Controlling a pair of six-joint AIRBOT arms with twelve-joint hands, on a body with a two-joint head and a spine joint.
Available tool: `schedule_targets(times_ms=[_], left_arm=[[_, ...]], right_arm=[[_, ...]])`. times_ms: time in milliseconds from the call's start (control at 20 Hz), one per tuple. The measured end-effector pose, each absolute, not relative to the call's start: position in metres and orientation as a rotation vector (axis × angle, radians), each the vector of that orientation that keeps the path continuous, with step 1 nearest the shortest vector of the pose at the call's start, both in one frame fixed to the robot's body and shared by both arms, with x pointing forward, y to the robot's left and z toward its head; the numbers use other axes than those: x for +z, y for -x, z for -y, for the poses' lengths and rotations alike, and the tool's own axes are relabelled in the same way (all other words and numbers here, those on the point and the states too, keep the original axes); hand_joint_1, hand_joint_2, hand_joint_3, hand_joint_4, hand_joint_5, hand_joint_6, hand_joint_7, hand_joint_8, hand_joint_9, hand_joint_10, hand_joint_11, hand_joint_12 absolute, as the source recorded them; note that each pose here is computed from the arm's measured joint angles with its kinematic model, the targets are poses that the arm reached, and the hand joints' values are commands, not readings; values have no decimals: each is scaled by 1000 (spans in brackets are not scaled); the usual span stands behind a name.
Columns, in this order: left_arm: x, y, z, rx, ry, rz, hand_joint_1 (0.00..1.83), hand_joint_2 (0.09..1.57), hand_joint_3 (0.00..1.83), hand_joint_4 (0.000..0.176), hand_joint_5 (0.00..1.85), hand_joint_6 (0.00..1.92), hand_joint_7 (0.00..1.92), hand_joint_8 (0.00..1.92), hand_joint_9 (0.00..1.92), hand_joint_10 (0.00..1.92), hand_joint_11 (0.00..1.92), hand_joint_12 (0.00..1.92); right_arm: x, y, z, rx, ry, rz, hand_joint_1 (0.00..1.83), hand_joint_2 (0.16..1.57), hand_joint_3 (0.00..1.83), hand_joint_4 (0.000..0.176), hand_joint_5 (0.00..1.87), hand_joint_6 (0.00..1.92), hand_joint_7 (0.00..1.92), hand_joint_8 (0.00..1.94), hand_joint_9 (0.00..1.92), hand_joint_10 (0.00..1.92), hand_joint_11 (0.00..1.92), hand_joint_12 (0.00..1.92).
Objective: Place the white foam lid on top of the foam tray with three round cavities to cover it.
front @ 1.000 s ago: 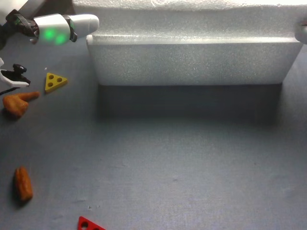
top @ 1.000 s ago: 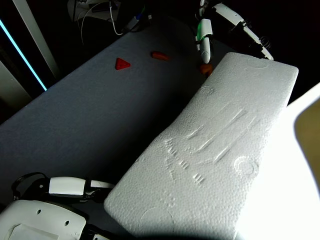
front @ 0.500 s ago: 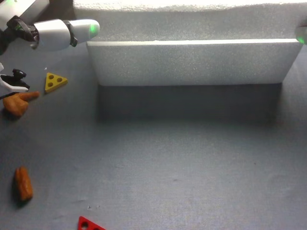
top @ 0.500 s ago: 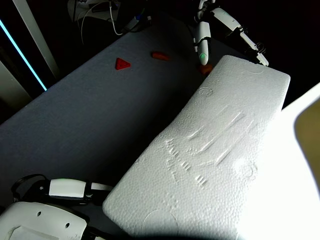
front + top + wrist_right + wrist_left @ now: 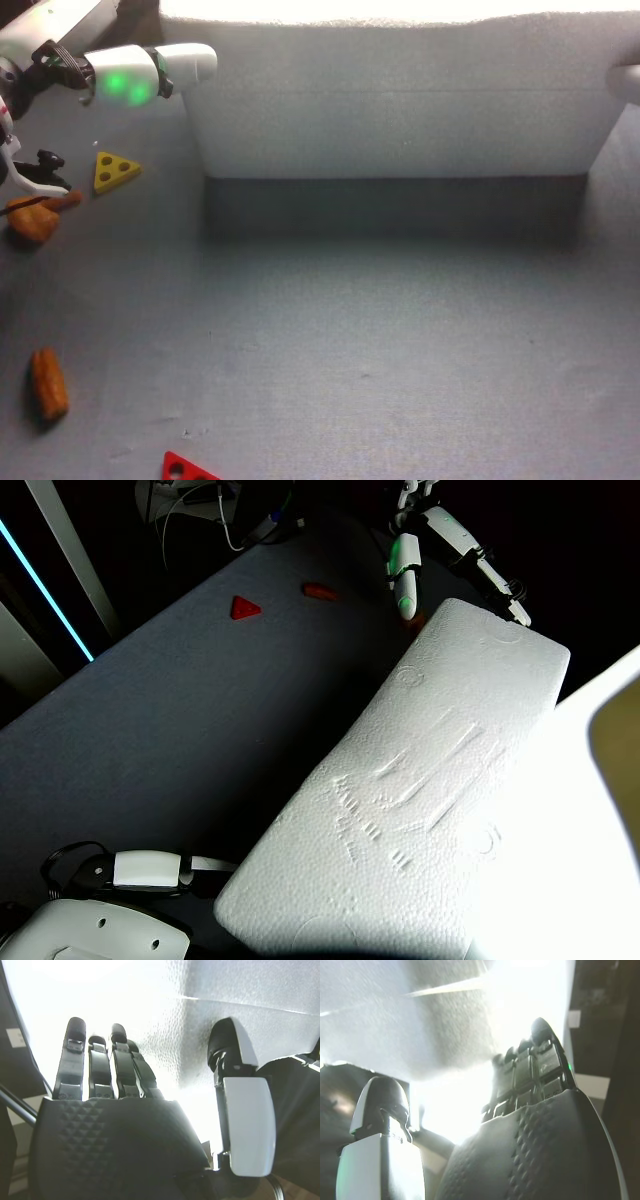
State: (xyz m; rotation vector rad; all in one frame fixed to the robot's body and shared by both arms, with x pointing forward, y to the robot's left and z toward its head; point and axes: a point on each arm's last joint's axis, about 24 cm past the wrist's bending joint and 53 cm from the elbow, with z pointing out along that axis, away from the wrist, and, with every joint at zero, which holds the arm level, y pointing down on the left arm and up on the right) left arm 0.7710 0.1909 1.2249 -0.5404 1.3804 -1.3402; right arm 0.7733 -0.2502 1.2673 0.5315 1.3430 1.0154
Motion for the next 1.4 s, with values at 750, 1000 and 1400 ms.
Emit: schedule_targets(times_ms=[750,1000,1400], left_arm=[[1207,-770,-193,-1325,566,-1408,403,1081,0,0,159,4,0,0,0,0,0,457],[1195,-762,-195,-1319,567,-1433,427,1095,9,0,167,1,0,0,0,0,0,497],[1186,-758,-198,-1305,566,-1457,445,1104,1,0,154,1,0,0,0,0,0,321]], right_arm=[[1259,-777,244,1030,-559,-1365,476,1171,0,0,0,0,0,0,0,0,0,0],[1252,-769,245,1025,-557,-1374,475,1156,0,0,0,0,0,0,0,0,0,0],[1226,-760,253,989,-576,-1435,502,1200,2,0,0,0,0,0,0,0,0,0]])
